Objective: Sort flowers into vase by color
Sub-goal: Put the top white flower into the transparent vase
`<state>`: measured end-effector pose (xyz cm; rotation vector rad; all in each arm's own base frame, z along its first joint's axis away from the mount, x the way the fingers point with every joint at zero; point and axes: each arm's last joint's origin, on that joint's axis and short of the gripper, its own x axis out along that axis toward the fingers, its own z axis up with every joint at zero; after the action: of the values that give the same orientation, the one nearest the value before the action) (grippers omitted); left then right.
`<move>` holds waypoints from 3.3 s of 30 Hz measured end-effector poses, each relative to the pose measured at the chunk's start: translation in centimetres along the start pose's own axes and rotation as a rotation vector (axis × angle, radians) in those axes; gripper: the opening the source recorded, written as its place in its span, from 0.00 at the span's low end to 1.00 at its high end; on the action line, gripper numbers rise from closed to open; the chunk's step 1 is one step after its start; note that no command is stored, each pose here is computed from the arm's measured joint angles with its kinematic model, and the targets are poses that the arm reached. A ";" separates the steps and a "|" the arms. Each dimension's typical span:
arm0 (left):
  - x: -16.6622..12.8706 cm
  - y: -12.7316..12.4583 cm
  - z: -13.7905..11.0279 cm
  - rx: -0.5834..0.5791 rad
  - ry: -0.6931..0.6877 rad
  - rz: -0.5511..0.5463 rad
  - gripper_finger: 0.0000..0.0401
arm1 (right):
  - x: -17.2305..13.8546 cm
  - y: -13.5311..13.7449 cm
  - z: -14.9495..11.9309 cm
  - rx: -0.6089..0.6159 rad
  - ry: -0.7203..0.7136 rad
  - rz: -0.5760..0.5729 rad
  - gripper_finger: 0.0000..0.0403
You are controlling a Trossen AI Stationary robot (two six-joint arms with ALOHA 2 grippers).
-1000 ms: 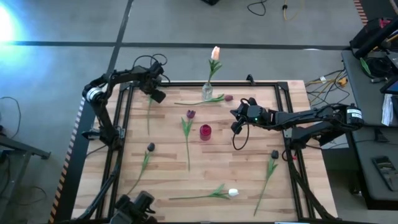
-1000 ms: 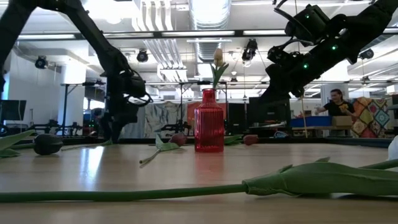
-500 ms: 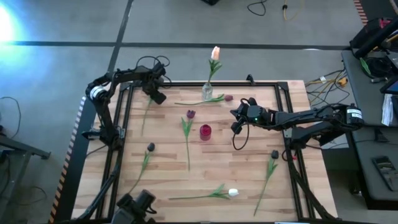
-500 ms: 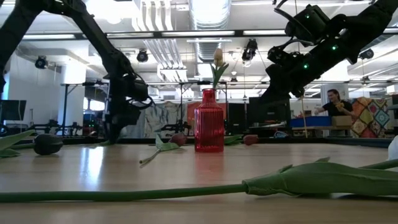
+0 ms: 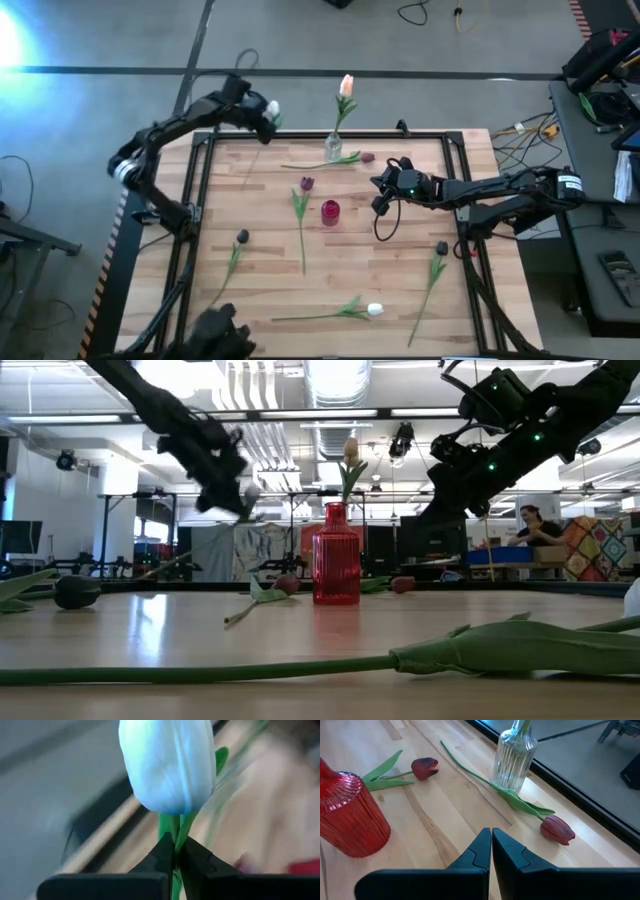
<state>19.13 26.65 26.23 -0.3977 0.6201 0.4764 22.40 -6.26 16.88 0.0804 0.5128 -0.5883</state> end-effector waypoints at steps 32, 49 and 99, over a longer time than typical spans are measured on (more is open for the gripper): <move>0.4 -4.7 8.2 0.322 -0.891 -0.295 0.00 | 0.0 0.0 0.3 0.009 -0.045 0.005 0.02; 0.4 -5.9 10.8 0.445 -0.946 -0.379 0.00 | 0.0 0.0 0.3 0.015 -0.045 0.005 0.02; 7.3 -5.2 8.3 0.580 -0.823 -0.382 0.00 | 0.0 0.0 0.3 0.014 -0.048 0.005 0.02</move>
<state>30.90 28.69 28.90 0.2422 -0.1374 0.0515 22.54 -6.30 17.16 0.0804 0.4616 -0.5876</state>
